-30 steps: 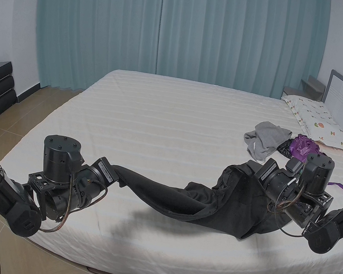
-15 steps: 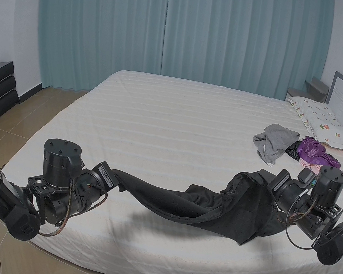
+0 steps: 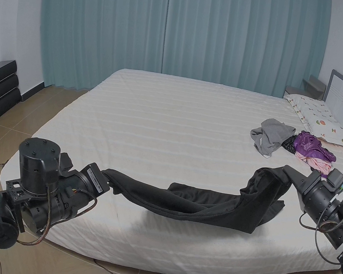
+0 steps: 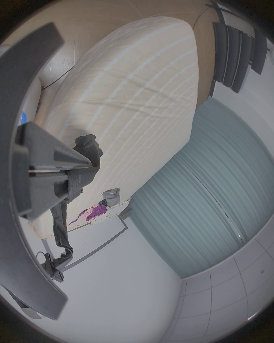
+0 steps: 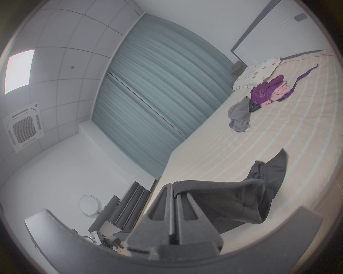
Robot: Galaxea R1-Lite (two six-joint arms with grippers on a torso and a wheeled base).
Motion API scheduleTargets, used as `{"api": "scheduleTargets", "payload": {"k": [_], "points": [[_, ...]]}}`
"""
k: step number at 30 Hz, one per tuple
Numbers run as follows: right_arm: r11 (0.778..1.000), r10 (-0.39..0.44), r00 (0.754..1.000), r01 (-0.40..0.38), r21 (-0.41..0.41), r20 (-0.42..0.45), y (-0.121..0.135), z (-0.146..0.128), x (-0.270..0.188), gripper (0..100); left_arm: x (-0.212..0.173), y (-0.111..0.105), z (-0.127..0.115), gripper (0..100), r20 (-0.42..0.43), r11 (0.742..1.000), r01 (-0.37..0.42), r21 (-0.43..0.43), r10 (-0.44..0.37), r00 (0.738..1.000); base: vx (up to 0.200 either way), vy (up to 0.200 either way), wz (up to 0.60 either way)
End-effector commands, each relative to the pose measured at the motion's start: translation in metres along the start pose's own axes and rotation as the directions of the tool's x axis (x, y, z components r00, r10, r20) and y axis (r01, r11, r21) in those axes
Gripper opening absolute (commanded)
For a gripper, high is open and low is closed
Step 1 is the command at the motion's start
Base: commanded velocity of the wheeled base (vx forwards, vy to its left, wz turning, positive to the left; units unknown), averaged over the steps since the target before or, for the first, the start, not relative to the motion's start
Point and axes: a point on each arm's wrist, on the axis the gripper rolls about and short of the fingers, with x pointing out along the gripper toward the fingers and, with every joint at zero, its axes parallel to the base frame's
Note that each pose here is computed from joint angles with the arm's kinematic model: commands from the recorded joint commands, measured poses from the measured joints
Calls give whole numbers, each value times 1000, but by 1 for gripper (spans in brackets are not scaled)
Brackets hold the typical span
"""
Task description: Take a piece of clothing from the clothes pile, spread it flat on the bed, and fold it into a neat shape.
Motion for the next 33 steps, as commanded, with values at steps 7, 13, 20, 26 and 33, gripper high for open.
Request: {"api": "scheduleTargets", "payload": {"k": [7, 13, 20, 26, 33], "points": [[976, 216, 951, -209, -54, 221, 70, 74, -86, 0, -58, -45, 48, 0, 139, 986, 136, 92, -148, 979, 0, 0, 0], [974, 217, 920, -183, -133, 325, 96, 116, -74, 0, -41, -68, 80, 0, 193, 988, 121, 92, -137, 972, 0, 0, 0], [983, 115, 931, -55, -177, 346, 86, 137, -3, 0, 19, -75, 97, 0, 227, 995, 63, 82, -80, 971, 0, 0, 0], [981, 76, 936, -9, -194, 344, 70, 138, 50, 0, 63, -65, 109, 0, 248, 998, 13, 69, -30, 968, 200, 0, 0], [980, 59, 931, 15, -200, 360, 36, 129, 118, 0, 118, -44, 115, 0, 255, 998, -45, 53, 30, 966, 200, 0, 0]]}}
